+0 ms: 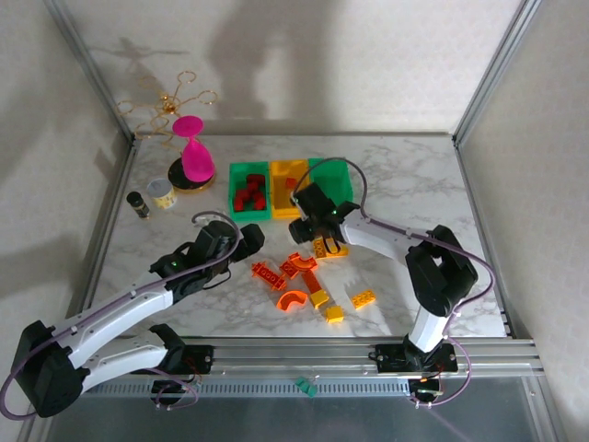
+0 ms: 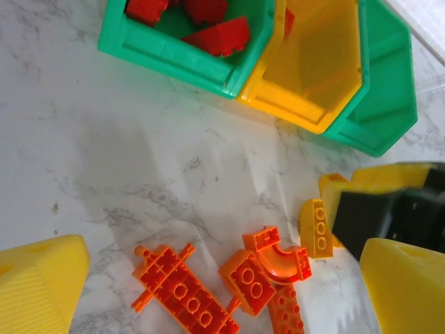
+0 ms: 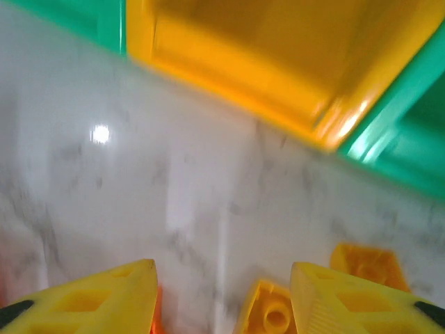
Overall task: Sort the legos into containers by color
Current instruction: Pick up the lego from the center of the table.
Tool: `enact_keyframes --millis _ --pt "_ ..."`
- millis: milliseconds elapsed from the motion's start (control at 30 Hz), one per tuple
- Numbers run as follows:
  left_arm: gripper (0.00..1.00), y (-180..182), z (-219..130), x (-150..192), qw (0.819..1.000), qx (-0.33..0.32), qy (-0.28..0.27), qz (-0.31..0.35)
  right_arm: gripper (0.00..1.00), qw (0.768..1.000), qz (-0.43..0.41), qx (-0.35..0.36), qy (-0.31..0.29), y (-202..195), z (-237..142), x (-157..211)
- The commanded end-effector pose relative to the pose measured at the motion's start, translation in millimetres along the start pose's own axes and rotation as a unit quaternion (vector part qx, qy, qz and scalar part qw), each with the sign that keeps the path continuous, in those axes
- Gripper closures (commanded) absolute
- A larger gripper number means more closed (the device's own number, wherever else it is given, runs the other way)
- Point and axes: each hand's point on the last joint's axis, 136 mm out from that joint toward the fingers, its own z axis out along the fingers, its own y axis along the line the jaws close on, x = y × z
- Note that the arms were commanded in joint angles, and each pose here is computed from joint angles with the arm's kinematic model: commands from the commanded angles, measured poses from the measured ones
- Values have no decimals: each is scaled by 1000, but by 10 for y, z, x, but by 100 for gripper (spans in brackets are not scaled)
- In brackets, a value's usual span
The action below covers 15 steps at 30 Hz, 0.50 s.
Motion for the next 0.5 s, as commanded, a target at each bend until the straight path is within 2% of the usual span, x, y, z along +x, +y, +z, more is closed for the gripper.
enact_keyframes --millis 0,133,367,467 --pt "0 108 -20 114 1000 -12 13 -12 47 999 -1 -7 31 100 -119 296" --pt "0 185 -3 152 1000 -21 12 -15 49 999 -8 -14 46 197 -89 468" --pt "0 168 -17 107 1000 -23 4 -19 54 998 -41 -10 55 274 99 447" --pt "0 195 -32 98 999 -26 0 -18 56 997 -50 -30 53 355 121 427"
